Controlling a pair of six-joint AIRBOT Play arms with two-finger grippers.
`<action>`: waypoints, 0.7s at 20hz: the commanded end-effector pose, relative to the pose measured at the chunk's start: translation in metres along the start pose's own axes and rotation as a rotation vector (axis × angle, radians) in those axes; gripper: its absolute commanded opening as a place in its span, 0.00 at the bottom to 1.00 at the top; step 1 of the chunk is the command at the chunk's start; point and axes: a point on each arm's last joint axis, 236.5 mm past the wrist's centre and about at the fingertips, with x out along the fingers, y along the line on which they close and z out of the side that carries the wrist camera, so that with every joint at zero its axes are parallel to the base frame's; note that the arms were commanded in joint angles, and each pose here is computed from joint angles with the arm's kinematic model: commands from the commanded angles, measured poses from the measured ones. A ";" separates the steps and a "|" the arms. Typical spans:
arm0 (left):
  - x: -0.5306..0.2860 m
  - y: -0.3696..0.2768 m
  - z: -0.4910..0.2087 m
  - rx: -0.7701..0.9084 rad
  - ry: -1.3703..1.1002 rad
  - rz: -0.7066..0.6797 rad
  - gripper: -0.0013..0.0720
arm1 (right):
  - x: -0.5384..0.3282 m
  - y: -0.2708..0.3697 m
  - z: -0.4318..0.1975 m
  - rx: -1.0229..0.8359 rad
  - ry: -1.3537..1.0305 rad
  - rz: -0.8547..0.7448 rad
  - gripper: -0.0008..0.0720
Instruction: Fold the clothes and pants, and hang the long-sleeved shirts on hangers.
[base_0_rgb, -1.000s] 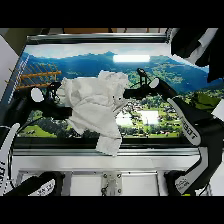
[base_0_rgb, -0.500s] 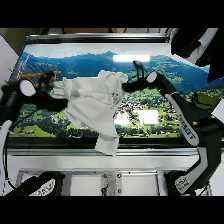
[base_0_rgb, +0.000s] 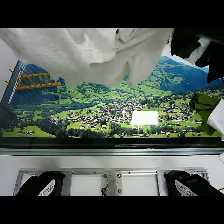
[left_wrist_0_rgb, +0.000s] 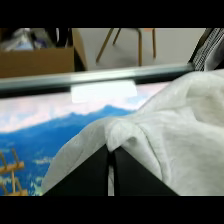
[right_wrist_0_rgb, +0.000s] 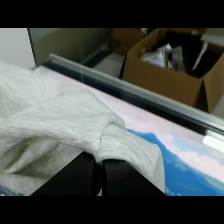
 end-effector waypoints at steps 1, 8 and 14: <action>-0.040 -0.008 0.021 -0.021 -0.130 -0.011 0.05 | -0.074 0.033 0.042 0.024 -0.119 0.005 0.05; 0.109 0.066 -0.138 -0.178 0.358 0.138 0.05 | -0.009 -0.024 -0.072 0.163 0.303 -0.121 0.05; 0.140 0.077 -0.326 -0.227 0.879 0.148 0.05 | 0.008 -0.057 -0.224 0.210 0.751 -0.199 0.04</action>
